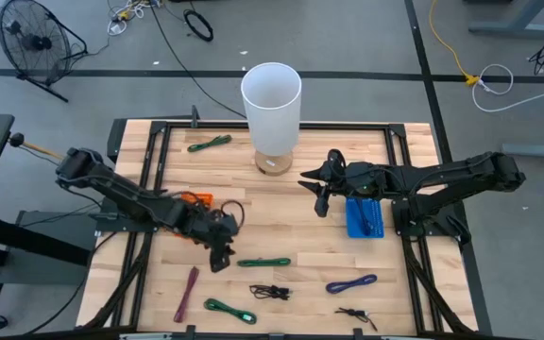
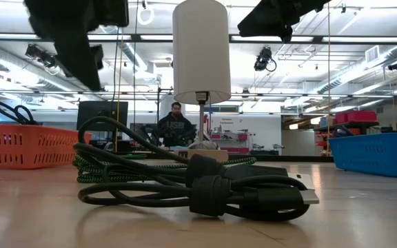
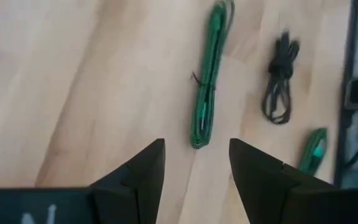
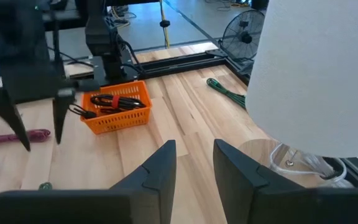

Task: Pick & Place USB Port
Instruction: Put the green charger cable into the blue bin

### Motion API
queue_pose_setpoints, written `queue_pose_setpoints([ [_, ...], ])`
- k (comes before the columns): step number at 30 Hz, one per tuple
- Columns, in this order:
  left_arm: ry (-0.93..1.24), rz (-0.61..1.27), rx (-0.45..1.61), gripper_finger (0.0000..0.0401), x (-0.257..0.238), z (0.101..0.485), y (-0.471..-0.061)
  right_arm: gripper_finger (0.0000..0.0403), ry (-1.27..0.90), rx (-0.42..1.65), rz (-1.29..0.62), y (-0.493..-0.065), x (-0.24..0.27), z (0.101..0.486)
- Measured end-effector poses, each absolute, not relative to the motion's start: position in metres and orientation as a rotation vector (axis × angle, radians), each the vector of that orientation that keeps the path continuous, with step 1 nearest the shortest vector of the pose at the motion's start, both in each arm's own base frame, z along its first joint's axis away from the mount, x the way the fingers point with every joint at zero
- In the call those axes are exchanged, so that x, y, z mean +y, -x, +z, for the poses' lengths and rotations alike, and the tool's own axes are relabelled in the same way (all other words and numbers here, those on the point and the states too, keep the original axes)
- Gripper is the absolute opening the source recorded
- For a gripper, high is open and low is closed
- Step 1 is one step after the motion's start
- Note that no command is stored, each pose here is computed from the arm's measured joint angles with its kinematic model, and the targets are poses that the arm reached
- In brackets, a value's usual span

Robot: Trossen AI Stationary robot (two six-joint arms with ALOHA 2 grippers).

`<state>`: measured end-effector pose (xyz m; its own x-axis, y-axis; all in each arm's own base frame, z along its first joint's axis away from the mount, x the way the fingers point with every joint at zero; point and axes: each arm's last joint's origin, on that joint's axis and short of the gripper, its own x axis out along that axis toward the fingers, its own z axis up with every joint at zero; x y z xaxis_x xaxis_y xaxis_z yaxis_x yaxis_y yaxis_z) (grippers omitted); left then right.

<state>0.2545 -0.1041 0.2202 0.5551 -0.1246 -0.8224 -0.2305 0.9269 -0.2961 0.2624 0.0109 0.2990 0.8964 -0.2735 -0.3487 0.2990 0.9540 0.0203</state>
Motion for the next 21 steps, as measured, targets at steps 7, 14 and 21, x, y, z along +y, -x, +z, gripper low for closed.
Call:
queue_pose_setpoints([
  [7,0.356,0.103,1.098,0.0185,-0.106,0.183,-0.276,0.0107,-0.091,0.336,-0.298,-0.263,0.011,0.3],
  [14,0.306,-0.009,1.1,0.0185,-0.116,0.175,-0.299,0.0107,-0.097,0.336,-0.299,-0.263,0.011,0.3],
  [21,0.25,-0.055,1.123,0.0185,-0.122,0.167,-0.313,0.0107,-0.095,0.337,-0.298,-0.263,0.011,0.3],
])
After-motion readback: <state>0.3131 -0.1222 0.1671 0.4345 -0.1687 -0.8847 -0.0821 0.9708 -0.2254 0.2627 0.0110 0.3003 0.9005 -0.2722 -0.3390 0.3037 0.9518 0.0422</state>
